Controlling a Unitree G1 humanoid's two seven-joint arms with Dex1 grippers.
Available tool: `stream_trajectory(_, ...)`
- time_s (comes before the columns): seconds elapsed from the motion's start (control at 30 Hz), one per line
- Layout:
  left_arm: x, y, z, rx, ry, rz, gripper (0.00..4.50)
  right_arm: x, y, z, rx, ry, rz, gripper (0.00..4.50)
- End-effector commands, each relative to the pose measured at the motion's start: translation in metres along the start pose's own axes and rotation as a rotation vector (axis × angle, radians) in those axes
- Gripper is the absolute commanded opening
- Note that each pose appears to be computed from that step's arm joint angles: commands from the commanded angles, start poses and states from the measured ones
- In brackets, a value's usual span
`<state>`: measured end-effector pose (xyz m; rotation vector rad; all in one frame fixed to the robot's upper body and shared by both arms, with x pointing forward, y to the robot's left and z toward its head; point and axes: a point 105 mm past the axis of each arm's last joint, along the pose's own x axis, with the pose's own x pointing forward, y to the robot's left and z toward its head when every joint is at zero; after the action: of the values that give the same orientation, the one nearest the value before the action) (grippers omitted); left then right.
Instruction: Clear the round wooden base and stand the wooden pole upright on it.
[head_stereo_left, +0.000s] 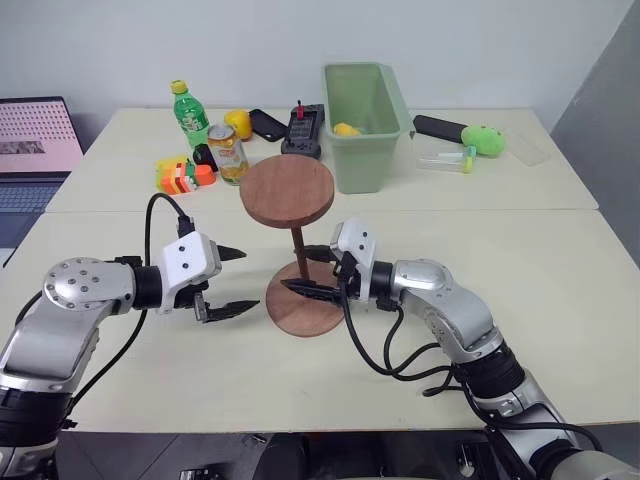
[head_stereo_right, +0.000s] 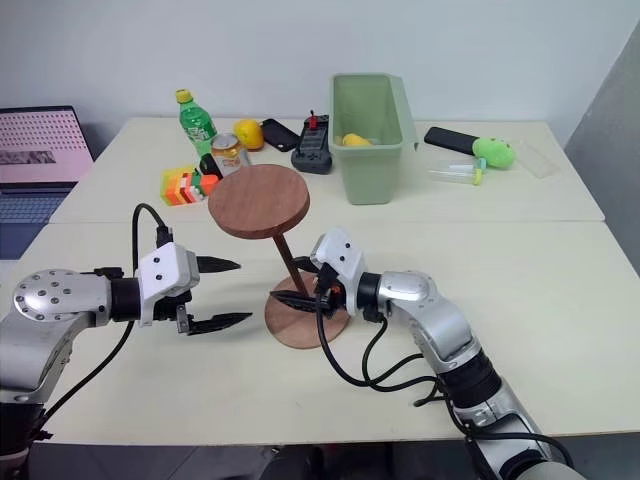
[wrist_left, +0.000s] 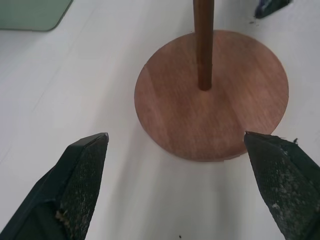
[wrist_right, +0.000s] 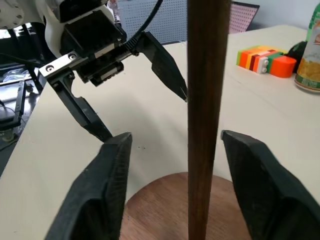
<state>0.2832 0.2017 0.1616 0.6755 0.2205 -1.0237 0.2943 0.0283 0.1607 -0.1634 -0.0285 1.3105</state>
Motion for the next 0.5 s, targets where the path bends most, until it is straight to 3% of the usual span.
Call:
stream_trajectory(0.03, -0.005, 0.005, 0.015, 0.020, -0.062, 0.036, 4.50, -0.007, -0.002, 0.006, -0.081, 0.009, 0.003, 3.77)
stream_trajectory(0.17, -0.005, 0.013, 0.014, -0.020, -0.056, 0.085, 4.50, -0.023, -0.012, 0.002, -0.101, 0.050, -0.027, 3.77)
stream_trajectory(0.3, -0.015, 0.021, 0.004, -0.027, 0.015, 0.139, 4.50, -0.089, -0.033, -0.011, -0.163, 0.205, -0.088, 3.77)
stream_trajectory(0.5, -0.032, 0.021, -0.017, -0.086, 0.058, 0.157, 4.50, -0.169, -0.028, -0.002, -0.181, 0.294, -0.096, 3.77)
